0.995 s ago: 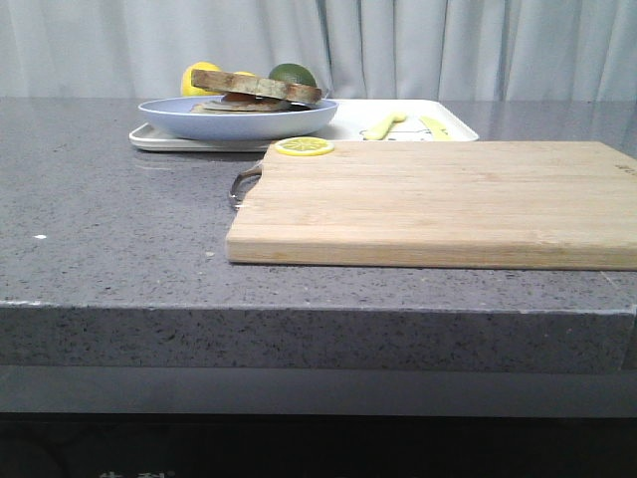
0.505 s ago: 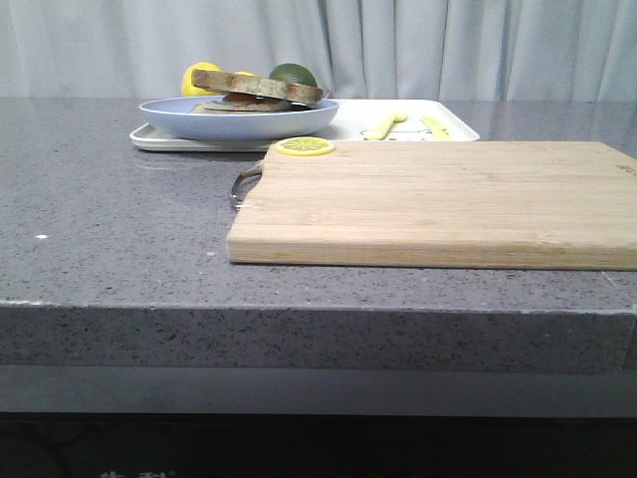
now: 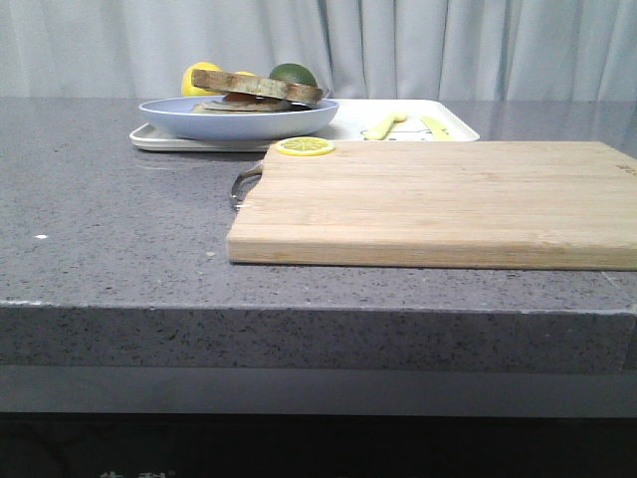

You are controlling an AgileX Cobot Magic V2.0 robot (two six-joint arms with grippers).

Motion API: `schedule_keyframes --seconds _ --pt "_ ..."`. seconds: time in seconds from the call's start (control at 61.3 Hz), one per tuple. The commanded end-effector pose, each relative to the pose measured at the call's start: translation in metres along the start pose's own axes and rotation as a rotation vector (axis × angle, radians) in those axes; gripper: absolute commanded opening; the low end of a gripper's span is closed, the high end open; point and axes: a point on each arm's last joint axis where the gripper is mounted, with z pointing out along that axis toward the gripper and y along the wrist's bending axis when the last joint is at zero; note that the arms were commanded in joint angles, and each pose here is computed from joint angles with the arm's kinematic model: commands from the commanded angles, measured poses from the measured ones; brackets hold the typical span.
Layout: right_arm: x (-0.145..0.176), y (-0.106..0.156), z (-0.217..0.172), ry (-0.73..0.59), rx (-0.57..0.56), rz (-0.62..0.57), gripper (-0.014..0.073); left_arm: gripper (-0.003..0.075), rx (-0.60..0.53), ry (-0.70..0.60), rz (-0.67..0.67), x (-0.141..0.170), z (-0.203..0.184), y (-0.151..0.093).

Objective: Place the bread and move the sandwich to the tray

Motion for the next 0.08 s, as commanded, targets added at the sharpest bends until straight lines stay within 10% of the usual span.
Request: schedule_keyframes --seconds 0.0,0.065 --pt "-0.0100 0.0009 -0.0025 -0.109 -0.010 -0.007 -0.0067 -0.0018 0.011 -0.106 -0.006 -0.0076 -0.0020 -0.0008" --pt "-0.0100 0.0009 -0.0025 -0.109 -0.010 -0.007 -0.0067 -0.0018 0.011 -0.106 -0.006 -0.0076 -0.0020 -0.0008"
